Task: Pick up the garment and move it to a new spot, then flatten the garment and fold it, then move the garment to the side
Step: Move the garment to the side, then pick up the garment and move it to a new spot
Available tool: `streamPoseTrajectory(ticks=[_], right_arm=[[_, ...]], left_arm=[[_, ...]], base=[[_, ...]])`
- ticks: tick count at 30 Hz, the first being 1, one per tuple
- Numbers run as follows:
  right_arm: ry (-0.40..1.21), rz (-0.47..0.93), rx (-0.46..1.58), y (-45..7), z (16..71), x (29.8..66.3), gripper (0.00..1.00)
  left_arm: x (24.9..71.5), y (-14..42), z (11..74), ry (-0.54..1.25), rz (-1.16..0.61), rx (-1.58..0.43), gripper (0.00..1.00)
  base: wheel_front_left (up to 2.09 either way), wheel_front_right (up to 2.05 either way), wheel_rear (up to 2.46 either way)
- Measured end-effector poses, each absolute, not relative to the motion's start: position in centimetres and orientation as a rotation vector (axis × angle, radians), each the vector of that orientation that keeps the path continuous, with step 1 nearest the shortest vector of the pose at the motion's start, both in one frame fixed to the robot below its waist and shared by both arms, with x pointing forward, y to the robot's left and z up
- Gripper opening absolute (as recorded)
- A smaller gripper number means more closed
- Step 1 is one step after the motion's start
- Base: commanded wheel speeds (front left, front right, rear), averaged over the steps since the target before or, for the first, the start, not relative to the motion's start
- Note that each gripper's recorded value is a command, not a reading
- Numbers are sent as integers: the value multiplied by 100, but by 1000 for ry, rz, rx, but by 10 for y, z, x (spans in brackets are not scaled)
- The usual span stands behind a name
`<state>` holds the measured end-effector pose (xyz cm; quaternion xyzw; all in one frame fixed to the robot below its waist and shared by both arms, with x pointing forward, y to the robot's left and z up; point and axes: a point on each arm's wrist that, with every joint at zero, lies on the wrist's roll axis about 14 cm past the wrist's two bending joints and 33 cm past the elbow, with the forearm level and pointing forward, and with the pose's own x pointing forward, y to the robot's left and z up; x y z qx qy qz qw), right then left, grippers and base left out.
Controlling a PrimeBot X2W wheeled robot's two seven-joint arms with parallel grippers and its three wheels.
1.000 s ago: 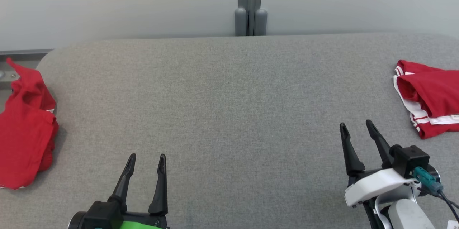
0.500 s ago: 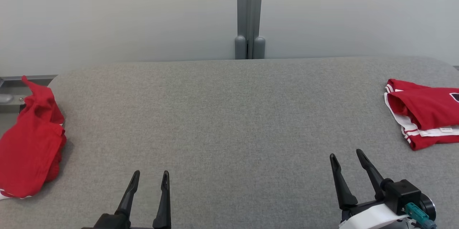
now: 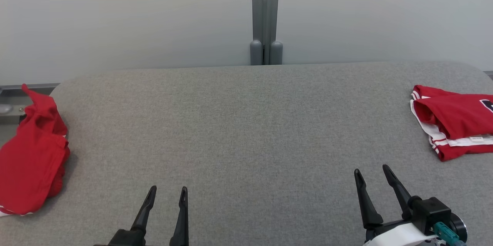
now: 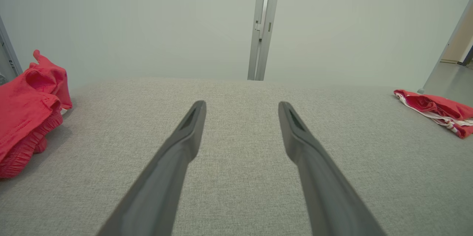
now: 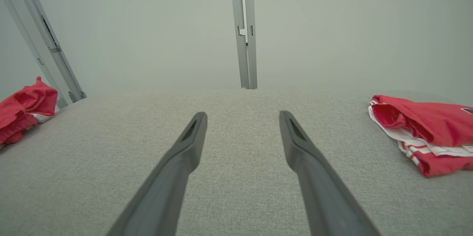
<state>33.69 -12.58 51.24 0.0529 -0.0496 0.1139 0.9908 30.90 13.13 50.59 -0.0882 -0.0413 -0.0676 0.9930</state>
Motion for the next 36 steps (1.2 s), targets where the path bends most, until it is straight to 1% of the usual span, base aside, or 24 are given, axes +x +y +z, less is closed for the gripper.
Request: streamPoseTrajectory(ticks=[18,29,36], right_arm=[[-99,227,100,-126,512,335,100],[-95,252,104,-117,511,334,100],[-78,329,129,-92,508,334,100]], left_arm=[[311,130,506,-81,-138,-181,100],[310,134,506,-82,-121,-189,100],[306,146,501,-72,-78,-191,100]], base=[[0,0,0],[0,0,0],[0,0,0]])
